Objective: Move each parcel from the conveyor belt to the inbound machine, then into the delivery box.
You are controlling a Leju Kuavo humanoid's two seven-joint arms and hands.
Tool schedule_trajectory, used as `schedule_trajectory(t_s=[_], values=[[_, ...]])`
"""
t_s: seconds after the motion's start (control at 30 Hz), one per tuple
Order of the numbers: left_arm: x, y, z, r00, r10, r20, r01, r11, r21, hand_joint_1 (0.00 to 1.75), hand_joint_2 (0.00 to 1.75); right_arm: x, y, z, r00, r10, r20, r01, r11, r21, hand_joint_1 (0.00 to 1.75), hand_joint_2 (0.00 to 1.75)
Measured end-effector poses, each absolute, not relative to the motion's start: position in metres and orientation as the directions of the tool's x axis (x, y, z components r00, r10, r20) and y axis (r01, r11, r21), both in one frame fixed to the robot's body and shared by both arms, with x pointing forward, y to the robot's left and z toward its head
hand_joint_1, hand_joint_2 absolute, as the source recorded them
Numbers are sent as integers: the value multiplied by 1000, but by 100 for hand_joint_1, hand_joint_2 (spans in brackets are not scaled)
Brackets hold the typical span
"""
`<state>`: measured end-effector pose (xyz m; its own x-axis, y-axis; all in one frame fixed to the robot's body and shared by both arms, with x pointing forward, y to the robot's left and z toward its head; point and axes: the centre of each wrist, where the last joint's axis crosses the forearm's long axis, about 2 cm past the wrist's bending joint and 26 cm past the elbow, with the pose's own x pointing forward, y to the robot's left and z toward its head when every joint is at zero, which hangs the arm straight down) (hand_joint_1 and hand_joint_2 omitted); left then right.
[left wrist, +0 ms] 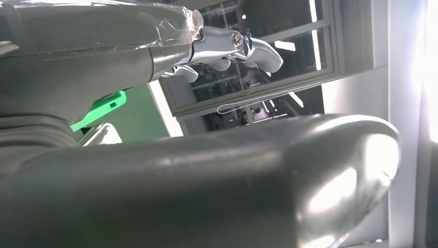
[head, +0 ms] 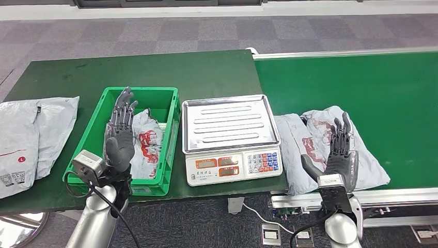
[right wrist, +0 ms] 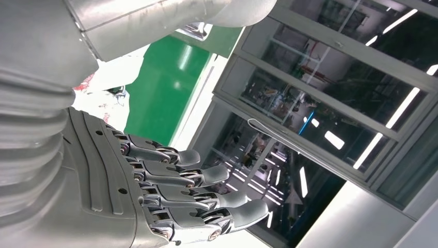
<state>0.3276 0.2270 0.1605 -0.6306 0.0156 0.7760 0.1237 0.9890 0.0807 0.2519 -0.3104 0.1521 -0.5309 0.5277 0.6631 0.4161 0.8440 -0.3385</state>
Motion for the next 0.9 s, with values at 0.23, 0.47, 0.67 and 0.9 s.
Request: schedule_trajectory(t_s=[0.23, 0.47, 0.67, 0.9], values=[[322, 219, 157, -636, 68, 768, 161, 986, 46, 0, 0, 258, -310, 151, -498, 538, 680, 408, 837, -363, 0, 175], [314, 191, 153, -630, 195, 752, 265, 964, -29, 0, 0, 307, -322, 138, -241, 706, 666, 474, 684, -554, 0, 175], [311, 178, 155, -623, 244, 743, 302, 951, -59, 0, 0, 350, -368, 110, 10, 750, 661, 444, 589, -675, 0, 175], [310, 174, 156, -612, 265, 745, 326, 943, -67, 0, 0, 362, -383, 95, 226, 737, 637, 308, 567, -765, 0, 175]])
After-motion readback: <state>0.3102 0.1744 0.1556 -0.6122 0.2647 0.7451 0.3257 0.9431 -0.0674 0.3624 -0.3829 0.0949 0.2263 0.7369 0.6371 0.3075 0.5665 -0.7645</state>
